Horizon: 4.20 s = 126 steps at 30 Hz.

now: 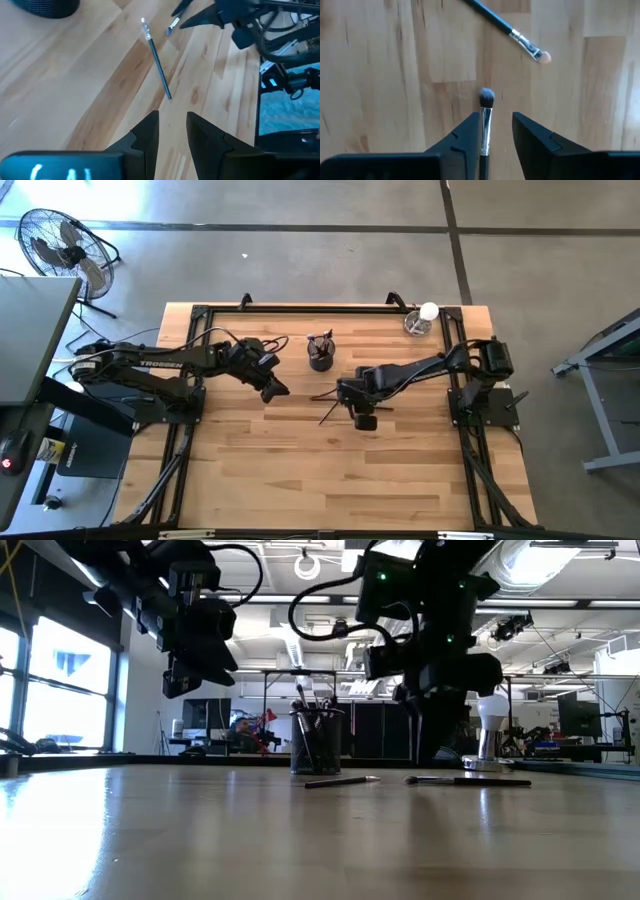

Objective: Pick & Place Makeup Brushes
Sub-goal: Put the small white make-up brush into the black container

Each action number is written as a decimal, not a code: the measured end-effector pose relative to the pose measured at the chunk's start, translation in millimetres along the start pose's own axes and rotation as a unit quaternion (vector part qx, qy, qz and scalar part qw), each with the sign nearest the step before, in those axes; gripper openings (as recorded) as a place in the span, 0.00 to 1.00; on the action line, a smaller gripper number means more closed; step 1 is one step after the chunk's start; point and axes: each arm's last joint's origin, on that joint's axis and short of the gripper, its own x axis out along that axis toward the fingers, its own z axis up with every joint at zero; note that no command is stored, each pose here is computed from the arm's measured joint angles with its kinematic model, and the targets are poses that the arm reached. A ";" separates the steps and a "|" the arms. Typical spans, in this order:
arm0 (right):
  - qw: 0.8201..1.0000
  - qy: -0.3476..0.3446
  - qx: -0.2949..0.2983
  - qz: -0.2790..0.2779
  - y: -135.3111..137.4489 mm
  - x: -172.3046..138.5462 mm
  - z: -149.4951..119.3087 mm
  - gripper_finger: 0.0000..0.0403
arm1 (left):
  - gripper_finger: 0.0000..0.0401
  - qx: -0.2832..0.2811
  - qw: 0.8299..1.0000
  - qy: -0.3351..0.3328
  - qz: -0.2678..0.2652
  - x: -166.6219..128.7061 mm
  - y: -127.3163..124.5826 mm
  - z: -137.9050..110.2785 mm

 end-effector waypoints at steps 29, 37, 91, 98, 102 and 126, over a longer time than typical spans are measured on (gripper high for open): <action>0.997 -0.072 0.013 0.028 -2.7 37.2 -26.3 0.04 | 0.24 0.012 0.999 -0.031 -0.019 3.6 -14.1 -0.6; 0.996 -0.083 0.037 0.027 -3.4 30.8 -25.6 0.01 | 0.24 0.015 0.999 -0.036 -0.029 3.5 -15.5 0.7; 0.784 -0.611 0.105 0.026 6.0 -159.3 -0.1 0.00 | 0.42 0.285 0.916 -0.269 -0.084 56.6 -126.8 74.0; 0.792 -0.601 0.108 0.017 5.8 -157.0 -0.7 0.00 | 0.05 0.282 0.924 -0.244 -0.081 58.1 -125.5 72.8; 0.798 -0.591 0.115 0.022 5.9 -154.7 -1.4 0.04 | 0.04 0.282 0.931 -0.219 -0.076 60.2 -122.9 70.0; 0.890 -0.399 0.217 0.033 5.5 -116.9 -23.5 0.32 | 0.03 0.244 0.952 -0.173 0.067 2.0 -94.9 78.3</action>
